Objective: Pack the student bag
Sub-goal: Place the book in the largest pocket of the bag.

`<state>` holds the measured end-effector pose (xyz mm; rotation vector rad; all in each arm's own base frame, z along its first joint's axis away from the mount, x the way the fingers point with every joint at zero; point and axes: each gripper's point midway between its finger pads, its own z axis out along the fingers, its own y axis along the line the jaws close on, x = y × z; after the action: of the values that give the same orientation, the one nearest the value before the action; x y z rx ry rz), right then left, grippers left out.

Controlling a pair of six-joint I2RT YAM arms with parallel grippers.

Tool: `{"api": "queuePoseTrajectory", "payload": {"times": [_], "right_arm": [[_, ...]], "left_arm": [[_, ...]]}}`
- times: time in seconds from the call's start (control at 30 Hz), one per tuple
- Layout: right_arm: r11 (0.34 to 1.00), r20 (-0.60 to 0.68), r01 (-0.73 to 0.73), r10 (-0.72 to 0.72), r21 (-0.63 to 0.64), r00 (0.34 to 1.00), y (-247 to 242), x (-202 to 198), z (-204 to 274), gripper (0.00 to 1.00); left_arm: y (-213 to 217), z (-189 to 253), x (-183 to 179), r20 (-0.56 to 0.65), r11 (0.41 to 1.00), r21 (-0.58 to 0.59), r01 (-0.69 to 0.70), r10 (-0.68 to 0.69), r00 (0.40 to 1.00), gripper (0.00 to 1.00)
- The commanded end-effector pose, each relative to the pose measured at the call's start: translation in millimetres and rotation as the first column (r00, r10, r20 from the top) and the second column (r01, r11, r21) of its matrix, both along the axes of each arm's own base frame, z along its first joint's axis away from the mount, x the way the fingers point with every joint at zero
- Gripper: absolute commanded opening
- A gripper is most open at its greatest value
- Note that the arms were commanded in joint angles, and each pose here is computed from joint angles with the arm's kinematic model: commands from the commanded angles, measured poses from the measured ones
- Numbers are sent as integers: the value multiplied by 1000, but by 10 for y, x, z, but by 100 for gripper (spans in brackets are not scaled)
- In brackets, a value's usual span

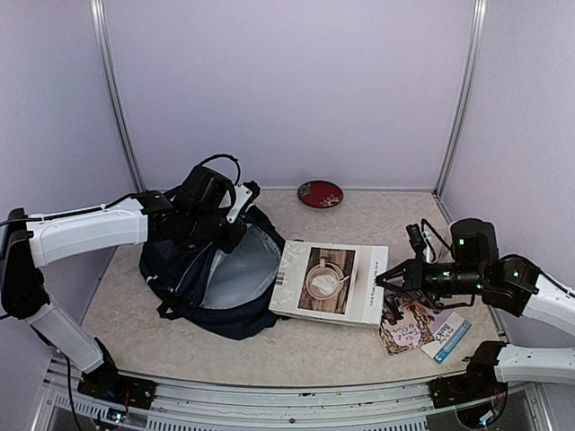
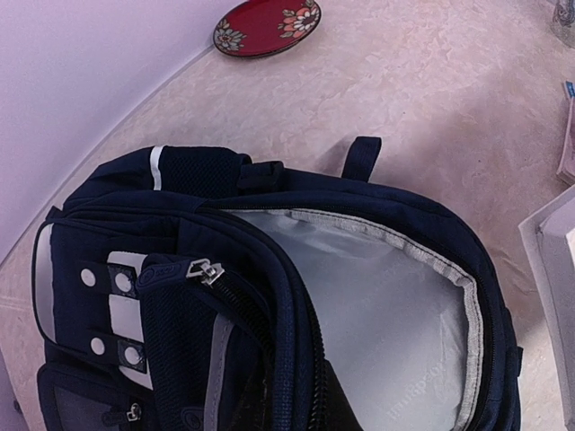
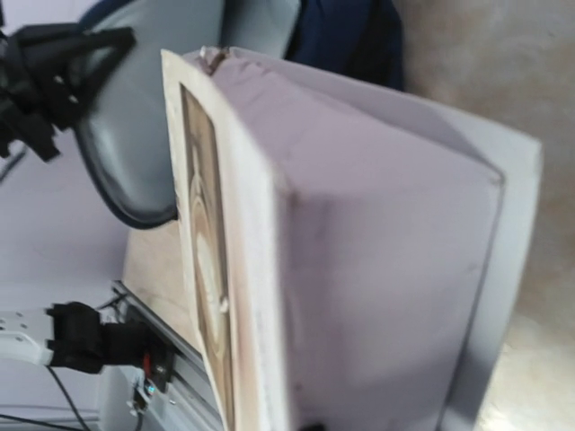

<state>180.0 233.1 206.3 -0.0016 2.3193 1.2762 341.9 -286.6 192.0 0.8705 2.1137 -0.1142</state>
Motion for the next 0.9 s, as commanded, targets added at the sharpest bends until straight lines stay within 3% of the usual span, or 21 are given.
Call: {"api": "queuePoseTrajectory", "payload": {"times": [0.0, 0.23, 0.47, 0.7, 0.87], "right_arm": [[995, 49, -11, 6, 97, 999, 154, 146, 316, 0], [986, 16, -46, 44, 159, 999, 631, 546, 149, 0], [965, -40, 94, -87, 246, 995, 970, 1097, -177, 0], [930, -97, 91, -60, 355, 993, 1913, 1369, -342, 0], [892, -161, 186, -129, 412, 978, 2350, 1553, -471, 0]], "left_arm": [[-163, 218, -73, 20, 994, -93, 54, -52, 998, 0], [-187, 283, -91, 28, 991, -117, 67, -64, 998, 0], [-212, 344, -113, 30, 987, -142, 78, -74, 997, 0], [-324, 477, -231, 32, 967, -210, 143, -139, 990, 0], [-330, 592, -265, 44, 957, -243, 158, -152, 987, 0]]}}
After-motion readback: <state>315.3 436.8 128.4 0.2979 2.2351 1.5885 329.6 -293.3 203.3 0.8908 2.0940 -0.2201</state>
